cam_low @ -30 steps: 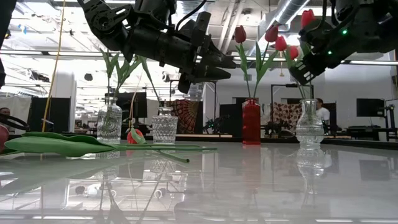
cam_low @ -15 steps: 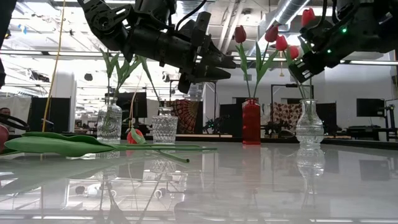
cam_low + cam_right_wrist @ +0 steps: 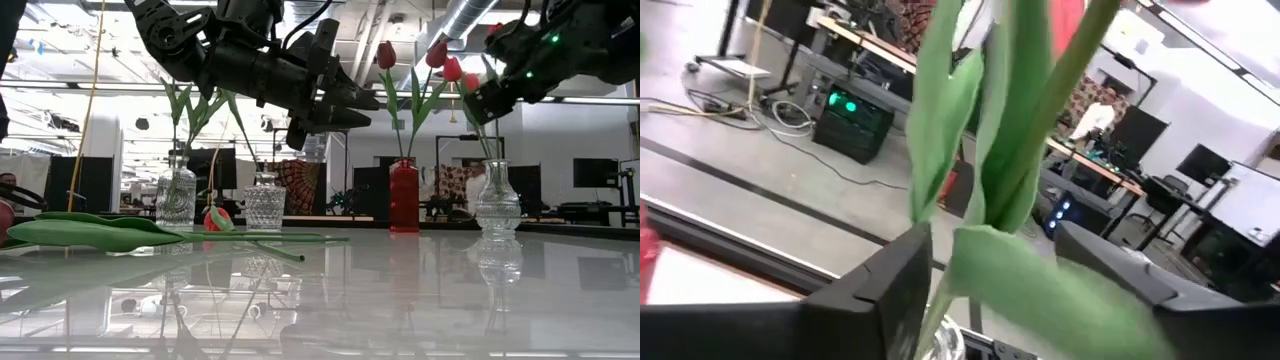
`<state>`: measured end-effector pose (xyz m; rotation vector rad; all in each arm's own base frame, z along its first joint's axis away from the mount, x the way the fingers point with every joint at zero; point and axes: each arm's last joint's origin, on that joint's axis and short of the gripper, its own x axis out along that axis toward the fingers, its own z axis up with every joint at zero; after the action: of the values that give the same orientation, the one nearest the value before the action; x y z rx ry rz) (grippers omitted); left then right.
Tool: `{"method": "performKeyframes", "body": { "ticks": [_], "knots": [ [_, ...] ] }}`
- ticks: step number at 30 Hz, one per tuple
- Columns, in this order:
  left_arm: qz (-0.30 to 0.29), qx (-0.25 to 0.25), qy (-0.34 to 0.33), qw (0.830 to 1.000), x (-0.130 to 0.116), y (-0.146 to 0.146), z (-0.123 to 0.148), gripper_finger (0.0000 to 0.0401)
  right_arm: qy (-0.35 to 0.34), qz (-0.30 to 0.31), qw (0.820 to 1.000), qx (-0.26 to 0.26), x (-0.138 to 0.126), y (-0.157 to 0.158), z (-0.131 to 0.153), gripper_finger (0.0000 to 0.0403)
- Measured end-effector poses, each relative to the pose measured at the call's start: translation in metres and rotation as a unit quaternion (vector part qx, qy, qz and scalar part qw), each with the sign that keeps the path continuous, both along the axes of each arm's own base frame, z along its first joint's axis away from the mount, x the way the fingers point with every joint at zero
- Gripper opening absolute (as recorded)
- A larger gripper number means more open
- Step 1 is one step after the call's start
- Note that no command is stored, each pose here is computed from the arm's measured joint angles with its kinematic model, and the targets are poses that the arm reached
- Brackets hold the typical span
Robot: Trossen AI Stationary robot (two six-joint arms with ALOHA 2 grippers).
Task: Sort flowers into vase by color
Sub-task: Put the orange flower into the middle transparent vase
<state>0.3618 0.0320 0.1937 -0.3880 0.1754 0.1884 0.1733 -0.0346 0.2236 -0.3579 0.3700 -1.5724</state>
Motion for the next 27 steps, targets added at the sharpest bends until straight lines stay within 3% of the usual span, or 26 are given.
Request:
{"method": "performKeyframes", "body": {
  "ticks": [7,27],
  "knots": [
    [0.000,0.000,0.000,1.000,0.000,0.000,0.000,0.0135,-0.040,0.041,0.998,0.000,0.001,0.014,0.005,0.0255],
    [0.000,0.000,0.000,1.000,0.000,0.000,0.000,0.0135,-0.037,0.168,0.985,0.005,0.001,0.059,0.005,0.0256]
  ]
}}
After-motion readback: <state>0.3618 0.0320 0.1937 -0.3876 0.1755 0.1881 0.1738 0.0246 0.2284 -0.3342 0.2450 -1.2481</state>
